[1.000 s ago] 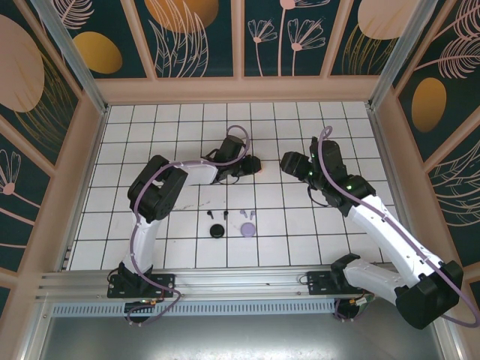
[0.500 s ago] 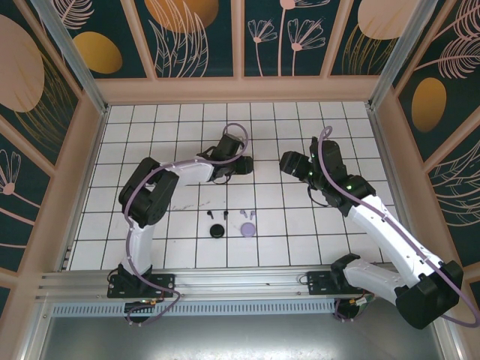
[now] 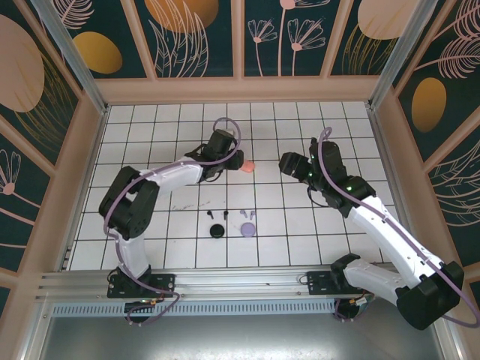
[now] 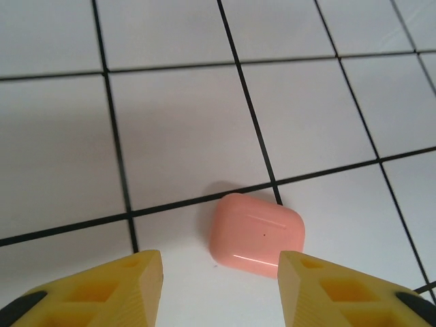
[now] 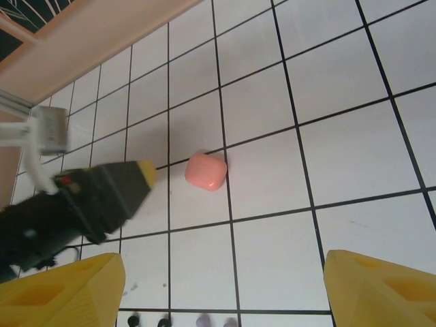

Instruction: Insert the wireless bluetooth earbuds into the charging case

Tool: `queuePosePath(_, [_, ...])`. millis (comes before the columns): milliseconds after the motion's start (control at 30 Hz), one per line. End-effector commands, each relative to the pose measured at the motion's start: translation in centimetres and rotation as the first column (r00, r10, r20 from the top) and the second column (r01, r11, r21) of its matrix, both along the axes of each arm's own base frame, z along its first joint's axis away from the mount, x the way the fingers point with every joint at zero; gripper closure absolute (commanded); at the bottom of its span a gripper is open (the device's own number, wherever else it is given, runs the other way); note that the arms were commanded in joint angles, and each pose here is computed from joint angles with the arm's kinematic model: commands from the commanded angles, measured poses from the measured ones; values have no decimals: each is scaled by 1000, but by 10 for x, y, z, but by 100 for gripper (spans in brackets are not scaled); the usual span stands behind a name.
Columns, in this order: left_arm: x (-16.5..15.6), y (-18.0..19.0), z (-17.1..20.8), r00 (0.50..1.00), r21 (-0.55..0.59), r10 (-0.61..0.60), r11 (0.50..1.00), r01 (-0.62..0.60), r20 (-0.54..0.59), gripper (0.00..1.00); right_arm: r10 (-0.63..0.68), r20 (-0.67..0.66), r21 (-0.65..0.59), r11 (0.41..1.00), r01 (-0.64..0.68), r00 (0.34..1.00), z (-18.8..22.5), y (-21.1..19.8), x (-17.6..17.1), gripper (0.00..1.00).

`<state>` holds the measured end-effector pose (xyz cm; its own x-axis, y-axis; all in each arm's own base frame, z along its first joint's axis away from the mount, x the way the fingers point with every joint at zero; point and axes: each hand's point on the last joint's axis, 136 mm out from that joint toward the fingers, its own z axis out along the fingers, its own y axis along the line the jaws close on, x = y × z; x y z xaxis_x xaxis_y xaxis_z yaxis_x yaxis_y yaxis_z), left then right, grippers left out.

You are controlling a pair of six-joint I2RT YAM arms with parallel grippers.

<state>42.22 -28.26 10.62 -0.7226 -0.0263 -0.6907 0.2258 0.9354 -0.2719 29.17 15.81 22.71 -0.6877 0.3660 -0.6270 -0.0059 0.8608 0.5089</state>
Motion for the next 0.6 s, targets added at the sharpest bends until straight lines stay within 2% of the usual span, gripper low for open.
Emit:
queuePosePath(0, [4,21,56,987,26,39,999,-43,154,52,36,-44,-6,999,-36,998,-17,10,-14,23])
queuePosePath(133, [-5,40,107,958,-18,82,997,-80,276,51,79,-111,-57,995,-85,991,-43,32,-34,23])
queuePosePath(167, [-7,46,118,948,-35,101,995,-95,301,46,89,-132,-70,993,-99,987,-49,38,-40,23])
queuePosePath(233, [-12,56,136,927,-63,131,991,-116,352,42,105,-173,-93,988,-122,979,-64,49,-52,24])
queuePosePath(300, [-19,67,151,904,-101,170,985,-141,393,26,113,-209,-110,984,-138,971,-76,57,-64,24])
queuePosePath(333, [-23,73,159,891,-118,188,981,-152,412,21,115,-224,-116,983,-144,968,-81,60,-70,24])
queuePosePath(367, [-27,76,165,883,-129,191,980,-150,428,20,120,-242,-121,981,-153,963,-87,64,-78,24])
queuePosePath(400, [-30,80,170,876,-139,200,978,-153,439,13,123,-253,-124,980,-158,960,-92,68,-83,24])
queuePosePath(433, [-32,84,178,866,-157,218,974,-164,450,3,124,-266,-126,979,-162,956,-96,71,-89,24])
queuePosePath(567, [-43,101,184,841,-192,270,960,-202,468,1,136,-317,-146,971,-190,939,-114,87,-108,24])
